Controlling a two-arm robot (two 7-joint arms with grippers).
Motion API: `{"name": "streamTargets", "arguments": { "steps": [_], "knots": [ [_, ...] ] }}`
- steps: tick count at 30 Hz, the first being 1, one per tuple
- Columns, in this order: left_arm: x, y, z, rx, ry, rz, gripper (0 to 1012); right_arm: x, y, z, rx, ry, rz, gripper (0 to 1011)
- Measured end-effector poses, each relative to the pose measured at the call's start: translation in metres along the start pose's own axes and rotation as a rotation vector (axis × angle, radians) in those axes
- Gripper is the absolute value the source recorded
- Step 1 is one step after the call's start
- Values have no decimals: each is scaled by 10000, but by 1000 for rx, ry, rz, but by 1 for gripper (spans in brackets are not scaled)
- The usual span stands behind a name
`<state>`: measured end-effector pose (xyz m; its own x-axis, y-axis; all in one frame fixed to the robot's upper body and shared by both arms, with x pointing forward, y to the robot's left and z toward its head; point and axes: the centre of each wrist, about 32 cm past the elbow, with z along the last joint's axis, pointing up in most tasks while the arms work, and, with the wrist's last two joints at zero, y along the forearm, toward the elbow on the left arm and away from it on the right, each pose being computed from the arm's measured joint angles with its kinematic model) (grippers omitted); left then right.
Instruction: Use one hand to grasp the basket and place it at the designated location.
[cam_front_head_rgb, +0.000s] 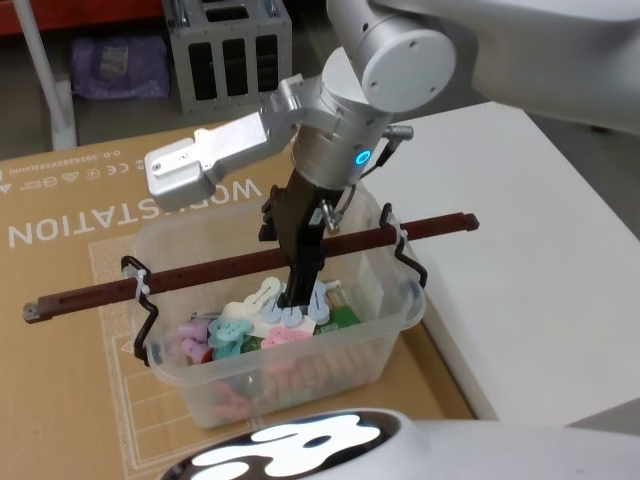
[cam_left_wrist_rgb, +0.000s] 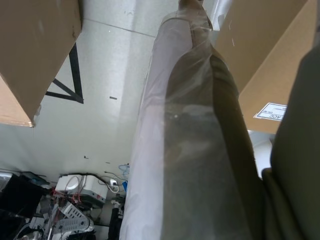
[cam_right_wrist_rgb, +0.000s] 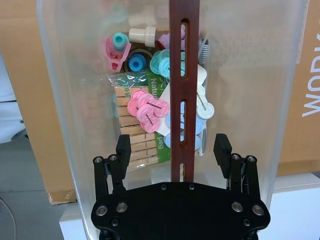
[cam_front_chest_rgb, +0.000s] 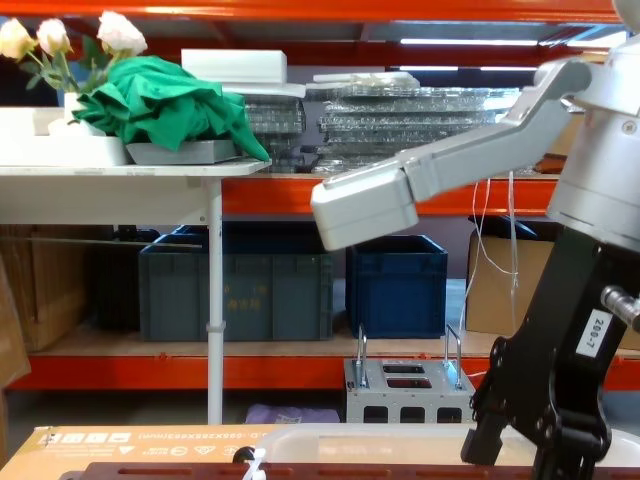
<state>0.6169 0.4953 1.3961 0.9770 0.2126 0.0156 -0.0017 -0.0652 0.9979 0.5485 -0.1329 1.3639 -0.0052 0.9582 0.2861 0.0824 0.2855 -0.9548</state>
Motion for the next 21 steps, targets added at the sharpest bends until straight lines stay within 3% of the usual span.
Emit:
{"name": "streamTargets", "arguments": {
  "steps": [21],
  "knots": [
    [0,0,-2,0,0,0,0,-133,-307,-125,-24,61,-77,1000]
  ]
}}
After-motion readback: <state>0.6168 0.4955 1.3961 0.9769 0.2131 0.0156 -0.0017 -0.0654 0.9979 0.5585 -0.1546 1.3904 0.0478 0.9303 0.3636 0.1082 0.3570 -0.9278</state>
